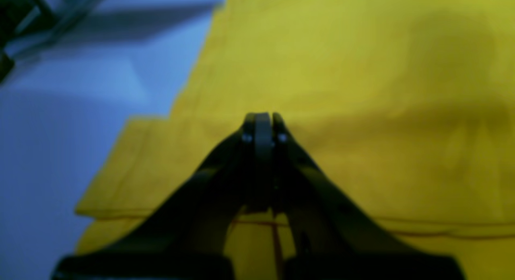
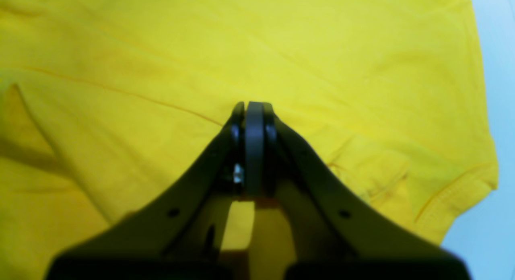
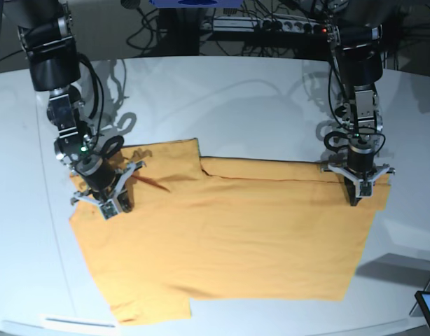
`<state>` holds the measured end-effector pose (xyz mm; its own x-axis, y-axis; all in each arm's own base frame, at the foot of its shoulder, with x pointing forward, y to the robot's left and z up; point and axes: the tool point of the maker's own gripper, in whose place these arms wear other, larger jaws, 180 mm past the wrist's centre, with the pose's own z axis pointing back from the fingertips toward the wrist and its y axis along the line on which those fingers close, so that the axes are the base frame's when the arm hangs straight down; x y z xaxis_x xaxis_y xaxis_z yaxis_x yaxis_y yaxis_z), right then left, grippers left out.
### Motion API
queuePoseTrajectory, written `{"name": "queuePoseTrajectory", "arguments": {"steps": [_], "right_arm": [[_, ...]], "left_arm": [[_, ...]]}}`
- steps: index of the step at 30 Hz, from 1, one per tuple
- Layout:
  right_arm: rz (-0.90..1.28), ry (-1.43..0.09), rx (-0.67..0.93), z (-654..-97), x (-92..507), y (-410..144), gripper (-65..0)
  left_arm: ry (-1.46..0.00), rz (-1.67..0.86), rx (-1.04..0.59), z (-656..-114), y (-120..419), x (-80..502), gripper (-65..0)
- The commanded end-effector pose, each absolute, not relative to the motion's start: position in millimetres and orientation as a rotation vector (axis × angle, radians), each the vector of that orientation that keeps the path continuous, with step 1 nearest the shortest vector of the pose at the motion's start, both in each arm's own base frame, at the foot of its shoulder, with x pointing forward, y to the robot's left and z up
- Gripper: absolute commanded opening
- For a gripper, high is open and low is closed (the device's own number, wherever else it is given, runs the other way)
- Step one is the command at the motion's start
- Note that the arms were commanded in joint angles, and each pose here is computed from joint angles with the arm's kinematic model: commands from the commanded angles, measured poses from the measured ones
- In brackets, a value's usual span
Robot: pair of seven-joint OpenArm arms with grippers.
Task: Fold the T-shirt properly
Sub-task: 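Lower both grippers onto the folded collar edge and pinch it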
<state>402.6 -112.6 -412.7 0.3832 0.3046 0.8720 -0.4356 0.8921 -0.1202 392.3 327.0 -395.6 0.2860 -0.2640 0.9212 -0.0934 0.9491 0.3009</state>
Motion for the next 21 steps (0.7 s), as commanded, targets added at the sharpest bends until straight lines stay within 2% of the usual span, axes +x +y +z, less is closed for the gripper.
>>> {"name": "queuePoseTrajectory", "arguments": {"steps": [1,7,21], "right_arm": [[0.471,-1.102,0.122,-403.6,411.0,-118.0,-65.0],[0.468,-1.072,0.128,-415.3,399.5,-118.1,-65.0],[0.402,-0.991,0.107,-439.6,367.9,-138.9,-65.0]], "left_arm": [[-1.31,-0.115,0.356,-381.1,338.6,400.0,-65.0],[-1.161,-0.072,0.369,-408.7,349.7,386.0,-65.0],[-1.065,-0.116,0.379,-428.3,344.4,345.0,-65.0]]}}
